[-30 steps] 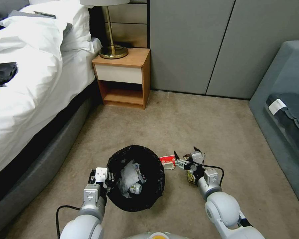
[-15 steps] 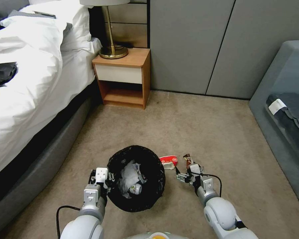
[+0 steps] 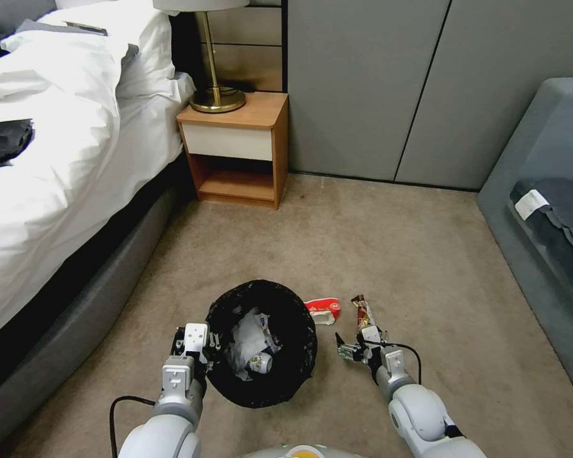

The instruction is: Pick up the trash bin, then pick up the garbage from the floor and place it into the trash bin.

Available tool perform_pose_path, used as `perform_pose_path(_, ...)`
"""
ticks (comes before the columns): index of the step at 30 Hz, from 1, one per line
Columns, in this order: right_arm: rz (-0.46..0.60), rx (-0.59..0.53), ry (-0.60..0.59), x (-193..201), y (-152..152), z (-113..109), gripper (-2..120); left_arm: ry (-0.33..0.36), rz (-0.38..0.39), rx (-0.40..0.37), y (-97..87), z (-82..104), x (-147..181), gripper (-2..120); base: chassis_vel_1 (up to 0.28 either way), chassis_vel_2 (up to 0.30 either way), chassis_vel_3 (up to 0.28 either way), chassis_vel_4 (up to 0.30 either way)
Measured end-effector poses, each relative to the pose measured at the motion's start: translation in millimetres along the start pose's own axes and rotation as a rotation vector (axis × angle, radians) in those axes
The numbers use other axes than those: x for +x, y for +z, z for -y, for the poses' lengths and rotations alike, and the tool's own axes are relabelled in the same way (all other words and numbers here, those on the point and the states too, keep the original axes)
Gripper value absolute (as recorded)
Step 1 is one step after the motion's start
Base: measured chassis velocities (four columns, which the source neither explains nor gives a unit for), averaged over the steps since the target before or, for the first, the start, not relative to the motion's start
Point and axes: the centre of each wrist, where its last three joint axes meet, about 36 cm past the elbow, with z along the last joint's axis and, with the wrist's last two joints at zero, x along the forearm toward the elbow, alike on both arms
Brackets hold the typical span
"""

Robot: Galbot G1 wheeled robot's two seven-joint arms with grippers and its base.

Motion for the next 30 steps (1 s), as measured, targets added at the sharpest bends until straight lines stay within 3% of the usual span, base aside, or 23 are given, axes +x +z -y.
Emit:
perform_pose_path(8, -0.015, -0.002, -0.001, -9.6, 13.6, 4.3, 100, 0.002, 0.000, -0.003, 0.2, 0.5, -0.1, 0, 0.000, 0.000, 0.000, 0.000)
perform_pose_path(30, 0.010, 0.040, 0.066, -40.3, 10.9, 23.0, 100, 0.004, -0.003, -0.008, 2.8, 1.8, 2.6, 0, 0.000, 0.000, 0.000, 0.000)
